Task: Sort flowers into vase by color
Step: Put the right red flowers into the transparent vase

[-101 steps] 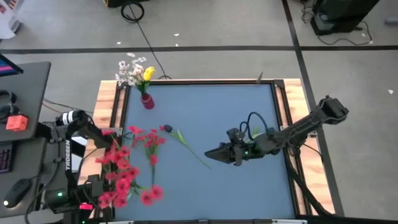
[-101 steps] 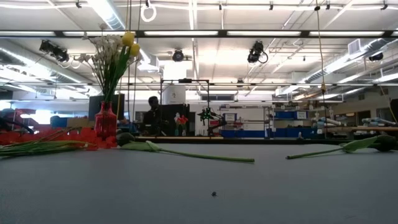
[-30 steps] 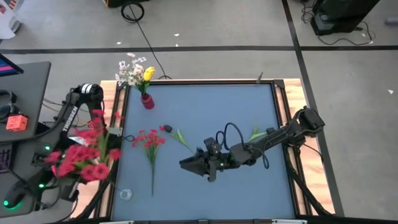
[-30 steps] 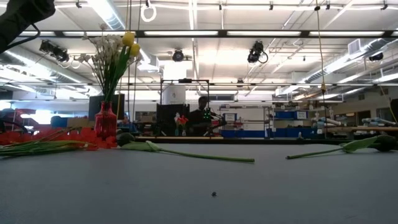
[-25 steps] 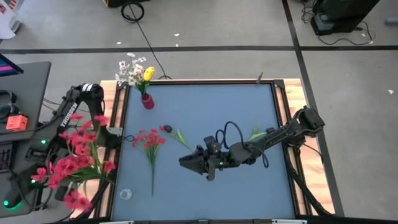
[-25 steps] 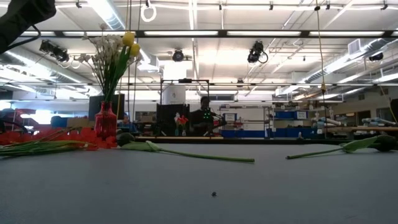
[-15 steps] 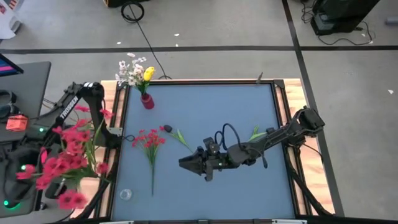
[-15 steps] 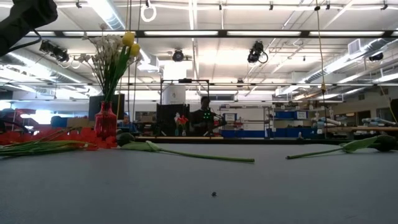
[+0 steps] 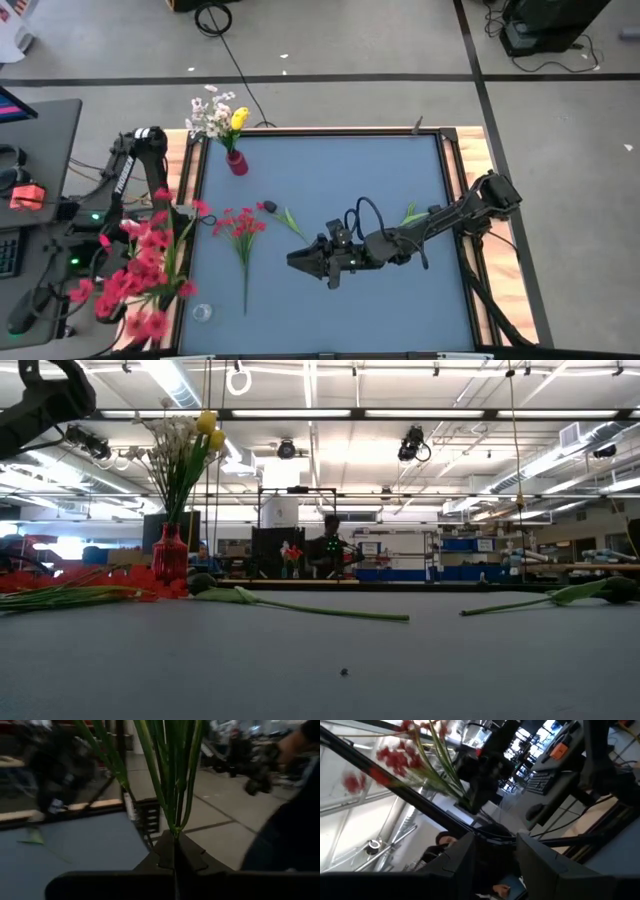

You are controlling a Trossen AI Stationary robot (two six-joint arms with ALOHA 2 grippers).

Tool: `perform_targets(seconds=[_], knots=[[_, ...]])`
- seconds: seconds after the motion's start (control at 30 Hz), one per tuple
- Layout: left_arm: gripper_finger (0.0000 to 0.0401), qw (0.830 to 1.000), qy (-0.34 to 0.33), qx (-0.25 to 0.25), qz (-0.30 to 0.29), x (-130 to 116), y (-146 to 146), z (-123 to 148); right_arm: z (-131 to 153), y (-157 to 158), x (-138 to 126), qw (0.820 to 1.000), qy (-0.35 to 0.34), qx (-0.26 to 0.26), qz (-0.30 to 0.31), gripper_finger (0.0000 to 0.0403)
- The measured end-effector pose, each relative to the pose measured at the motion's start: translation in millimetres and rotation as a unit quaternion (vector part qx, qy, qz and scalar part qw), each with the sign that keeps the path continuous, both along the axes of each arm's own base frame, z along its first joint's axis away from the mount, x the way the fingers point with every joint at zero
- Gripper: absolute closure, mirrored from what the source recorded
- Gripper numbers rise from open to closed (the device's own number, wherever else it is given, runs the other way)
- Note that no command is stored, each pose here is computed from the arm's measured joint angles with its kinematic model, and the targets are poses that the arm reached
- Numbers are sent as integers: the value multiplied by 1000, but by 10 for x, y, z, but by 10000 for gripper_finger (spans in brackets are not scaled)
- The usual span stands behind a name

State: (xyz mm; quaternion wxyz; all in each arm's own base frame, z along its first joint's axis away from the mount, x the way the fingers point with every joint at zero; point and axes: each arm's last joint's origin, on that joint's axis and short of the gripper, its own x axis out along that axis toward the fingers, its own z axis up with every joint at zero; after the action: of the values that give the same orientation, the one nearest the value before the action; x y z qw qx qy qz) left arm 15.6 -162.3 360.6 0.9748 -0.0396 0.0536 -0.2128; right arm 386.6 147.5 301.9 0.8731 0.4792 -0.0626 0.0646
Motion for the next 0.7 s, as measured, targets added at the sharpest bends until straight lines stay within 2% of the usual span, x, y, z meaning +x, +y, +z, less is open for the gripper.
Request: perform_targets(seconds=[0.1,0.23,0.4,0.7], knots=[[401,1000,-9,-23,-17,-2,-24,-209,-8,1,2,1000,4,6,1,249],[401,999,-31,-21,-28,-5,-39,-452,-18,2,3,1000,9,14,6,249],[401,999,-26,-23,-34,-7,-32,-720,-31,32,-6,1000,15,21,14,249],[401,999,-17,-23,-31,4,-30,-846,-39,124,-43,999,21,30,26,249]])
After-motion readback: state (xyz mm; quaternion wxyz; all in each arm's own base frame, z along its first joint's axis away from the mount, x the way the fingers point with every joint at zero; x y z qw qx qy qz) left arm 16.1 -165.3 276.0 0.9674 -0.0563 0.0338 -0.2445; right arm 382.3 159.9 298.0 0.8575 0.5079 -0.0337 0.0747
